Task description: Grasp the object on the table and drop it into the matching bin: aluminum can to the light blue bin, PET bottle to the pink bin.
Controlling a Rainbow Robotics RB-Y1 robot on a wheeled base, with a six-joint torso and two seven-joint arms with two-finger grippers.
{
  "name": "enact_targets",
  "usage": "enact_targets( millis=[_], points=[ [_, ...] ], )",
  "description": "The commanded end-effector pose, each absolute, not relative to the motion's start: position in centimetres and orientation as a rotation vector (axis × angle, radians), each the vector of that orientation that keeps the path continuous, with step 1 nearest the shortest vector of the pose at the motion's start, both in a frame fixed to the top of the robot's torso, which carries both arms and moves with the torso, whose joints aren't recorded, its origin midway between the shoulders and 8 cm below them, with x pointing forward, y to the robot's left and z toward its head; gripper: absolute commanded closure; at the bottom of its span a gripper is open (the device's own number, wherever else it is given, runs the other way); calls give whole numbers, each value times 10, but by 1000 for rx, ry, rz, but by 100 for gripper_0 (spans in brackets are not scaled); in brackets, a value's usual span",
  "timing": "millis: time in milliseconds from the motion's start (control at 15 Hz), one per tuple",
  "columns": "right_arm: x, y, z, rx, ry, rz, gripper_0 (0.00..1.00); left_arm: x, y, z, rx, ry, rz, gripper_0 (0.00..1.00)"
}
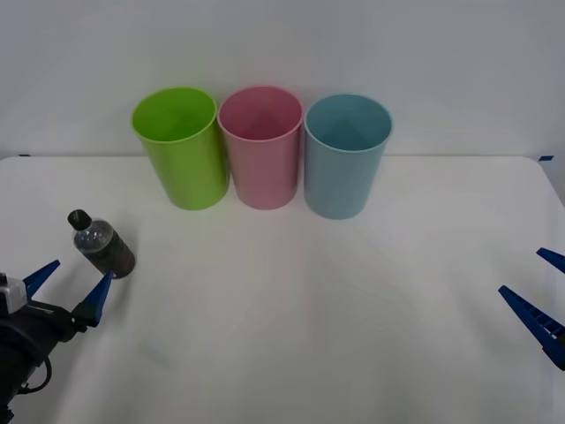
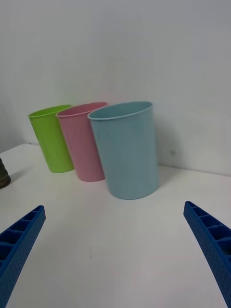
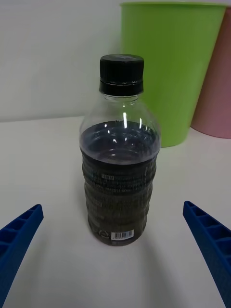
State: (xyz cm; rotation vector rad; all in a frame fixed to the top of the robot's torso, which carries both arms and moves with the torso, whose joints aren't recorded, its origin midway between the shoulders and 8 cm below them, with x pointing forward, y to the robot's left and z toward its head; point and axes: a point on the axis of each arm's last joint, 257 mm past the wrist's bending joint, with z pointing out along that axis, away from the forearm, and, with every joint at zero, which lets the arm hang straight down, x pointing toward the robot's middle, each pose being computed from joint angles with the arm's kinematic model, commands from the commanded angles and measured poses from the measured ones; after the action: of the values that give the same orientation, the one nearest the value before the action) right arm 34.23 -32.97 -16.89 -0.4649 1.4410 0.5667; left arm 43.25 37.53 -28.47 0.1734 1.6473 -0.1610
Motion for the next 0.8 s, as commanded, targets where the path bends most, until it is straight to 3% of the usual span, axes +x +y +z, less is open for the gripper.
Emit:
enact_targets(
  millis=[67,800],
  points=[
    [342,-330,-169,-465,1441,567,0,448,368,-282,160,1645,-152,0],
    [342,-330,-169,-465,1441,567,0,513,351,-289,175,1657,-160,0]
  ],
)
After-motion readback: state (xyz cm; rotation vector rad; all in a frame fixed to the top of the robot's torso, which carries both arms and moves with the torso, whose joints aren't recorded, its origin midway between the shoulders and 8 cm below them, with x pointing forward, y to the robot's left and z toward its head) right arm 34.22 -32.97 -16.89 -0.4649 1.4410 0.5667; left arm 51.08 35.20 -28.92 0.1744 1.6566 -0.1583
